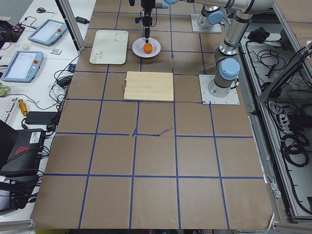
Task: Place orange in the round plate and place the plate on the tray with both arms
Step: 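Lower the right gripper and grip the plate rim nearest it, then lift the plate with the right gripper and carry it onto the bear tray, then lower the plate onto the tray and open the right gripper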
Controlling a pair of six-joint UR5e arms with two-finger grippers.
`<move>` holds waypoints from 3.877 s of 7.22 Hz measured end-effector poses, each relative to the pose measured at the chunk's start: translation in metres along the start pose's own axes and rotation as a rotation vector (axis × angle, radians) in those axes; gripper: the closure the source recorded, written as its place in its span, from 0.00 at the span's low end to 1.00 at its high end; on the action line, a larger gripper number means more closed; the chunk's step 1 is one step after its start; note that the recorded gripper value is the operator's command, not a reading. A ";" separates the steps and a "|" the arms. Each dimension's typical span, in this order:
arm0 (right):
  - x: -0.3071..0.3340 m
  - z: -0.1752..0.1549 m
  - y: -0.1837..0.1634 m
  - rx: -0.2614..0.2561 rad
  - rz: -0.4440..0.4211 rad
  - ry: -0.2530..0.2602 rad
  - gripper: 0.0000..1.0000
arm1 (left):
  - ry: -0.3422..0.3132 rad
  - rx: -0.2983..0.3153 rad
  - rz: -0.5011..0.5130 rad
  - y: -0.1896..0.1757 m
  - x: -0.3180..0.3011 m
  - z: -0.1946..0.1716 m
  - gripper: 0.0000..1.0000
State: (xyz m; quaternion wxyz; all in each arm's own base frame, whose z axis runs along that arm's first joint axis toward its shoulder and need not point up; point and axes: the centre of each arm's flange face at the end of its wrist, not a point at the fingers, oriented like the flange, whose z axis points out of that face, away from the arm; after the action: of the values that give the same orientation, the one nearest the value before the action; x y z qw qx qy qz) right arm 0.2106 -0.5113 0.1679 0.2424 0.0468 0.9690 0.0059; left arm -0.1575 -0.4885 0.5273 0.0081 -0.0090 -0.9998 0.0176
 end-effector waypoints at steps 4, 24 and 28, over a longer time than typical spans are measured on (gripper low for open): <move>-0.001 -0.001 -0.001 0.001 0.001 -0.002 0.82 | 0.000 0.000 0.000 0.001 0.000 -0.001 0.00; -0.031 -0.096 -0.190 0.200 0.090 -0.241 1.00 | 0.000 -0.006 -0.004 0.003 -0.005 0.004 0.00; -0.008 -0.053 -0.224 0.172 0.101 -0.242 0.98 | 0.000 -0.006 -0.005 0.004 -0.005 0.003 0.00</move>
State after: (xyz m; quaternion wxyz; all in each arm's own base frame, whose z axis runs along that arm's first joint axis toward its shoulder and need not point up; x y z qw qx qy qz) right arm 0.1734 -0.7348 0.2104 0.3519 0.1164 0.9261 -0.0707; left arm -0.1528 -0.4851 0.5237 0.0079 -0.0067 -0.9998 0.0147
